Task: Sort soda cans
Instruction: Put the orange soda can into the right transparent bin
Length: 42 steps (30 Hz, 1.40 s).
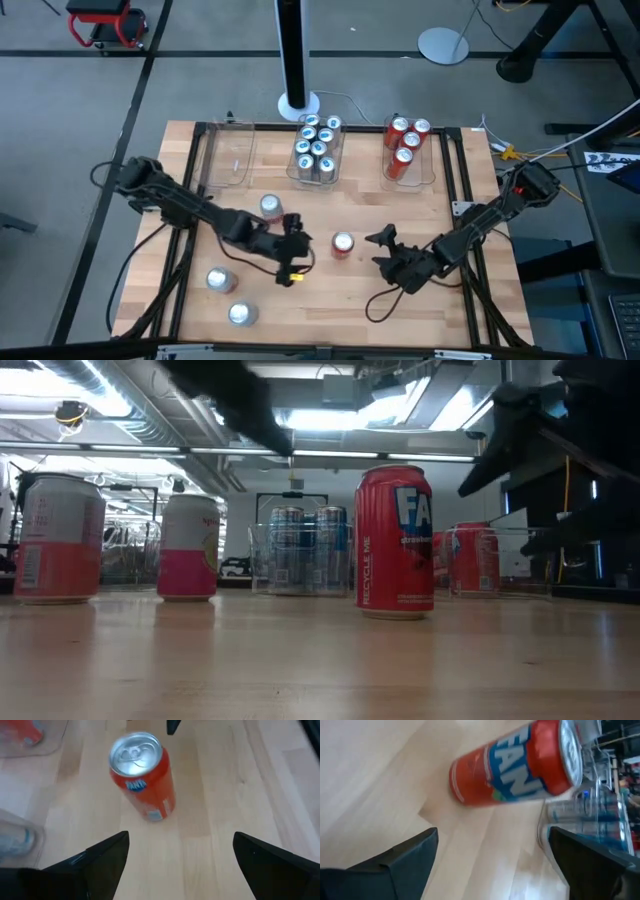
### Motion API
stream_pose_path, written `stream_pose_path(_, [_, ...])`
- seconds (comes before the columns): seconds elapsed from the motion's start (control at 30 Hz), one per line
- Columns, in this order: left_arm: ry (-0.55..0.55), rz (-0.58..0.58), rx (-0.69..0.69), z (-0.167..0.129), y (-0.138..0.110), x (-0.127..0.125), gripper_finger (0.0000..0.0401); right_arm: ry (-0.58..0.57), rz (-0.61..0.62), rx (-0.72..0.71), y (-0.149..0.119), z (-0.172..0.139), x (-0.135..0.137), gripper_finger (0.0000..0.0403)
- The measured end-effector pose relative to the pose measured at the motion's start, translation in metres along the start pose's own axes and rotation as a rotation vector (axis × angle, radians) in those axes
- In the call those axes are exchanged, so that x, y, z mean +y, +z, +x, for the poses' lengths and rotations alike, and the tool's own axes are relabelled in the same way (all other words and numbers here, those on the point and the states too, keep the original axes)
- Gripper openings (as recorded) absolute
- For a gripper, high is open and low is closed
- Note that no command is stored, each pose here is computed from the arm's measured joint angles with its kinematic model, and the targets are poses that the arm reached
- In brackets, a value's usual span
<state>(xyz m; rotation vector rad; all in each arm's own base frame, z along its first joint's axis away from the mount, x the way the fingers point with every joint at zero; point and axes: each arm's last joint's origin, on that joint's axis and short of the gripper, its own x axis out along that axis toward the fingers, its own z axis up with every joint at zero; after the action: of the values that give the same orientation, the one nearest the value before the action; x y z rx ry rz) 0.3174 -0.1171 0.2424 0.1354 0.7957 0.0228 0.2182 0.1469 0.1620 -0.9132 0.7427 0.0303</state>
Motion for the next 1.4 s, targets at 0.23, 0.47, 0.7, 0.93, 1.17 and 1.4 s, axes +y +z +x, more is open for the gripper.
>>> stream_pose_path(0.23, [-0.019, -0.068, -0.150, -0.032, -0.030, 0.006, 0.0328, 0.056, -0.068, 0.008, 0.020, 0.004, -0.033, 0.0396])
stream_pose_path(0.47, [-0.048, -0.072, -0.282, -0.048, -0.048, 0.007, 0.0327, 0.076, -0.081, 0.023, 0.044, 0.001, -0.086, 0.0398])
stream_pose_path(0.7, [-0.040, -0.090, -0.462, -0.044, -0.054, 0.005, 0.0327, 0.172, -0.129, -0.147, 0.066, -0.006, -0.123, 0.0399])
stream_pose_path(0.93, [-0.030, -0.086, -0.441, -0.040, -0.063, 0.006, 0.0327, 0.178, -0.091, -0.233, 0.079, -0.015, -0.137, 0.0392])
stream_pose_path(1.17, [-0.031, -0.075, -0.423, -0.039, -0.065, 0.004, 0.0327, 0.250, 0.146, -0.209, 0.071, 0.016, -0.147, 0.0392])
stream_pose_path(1.4, [-0.028, -0.067, -0.402, -0.038, -0.067, 0.004, 0.0327, 0.408, 0.224, -0.098, 0.051, 0.046, -0.146, 0.0392])
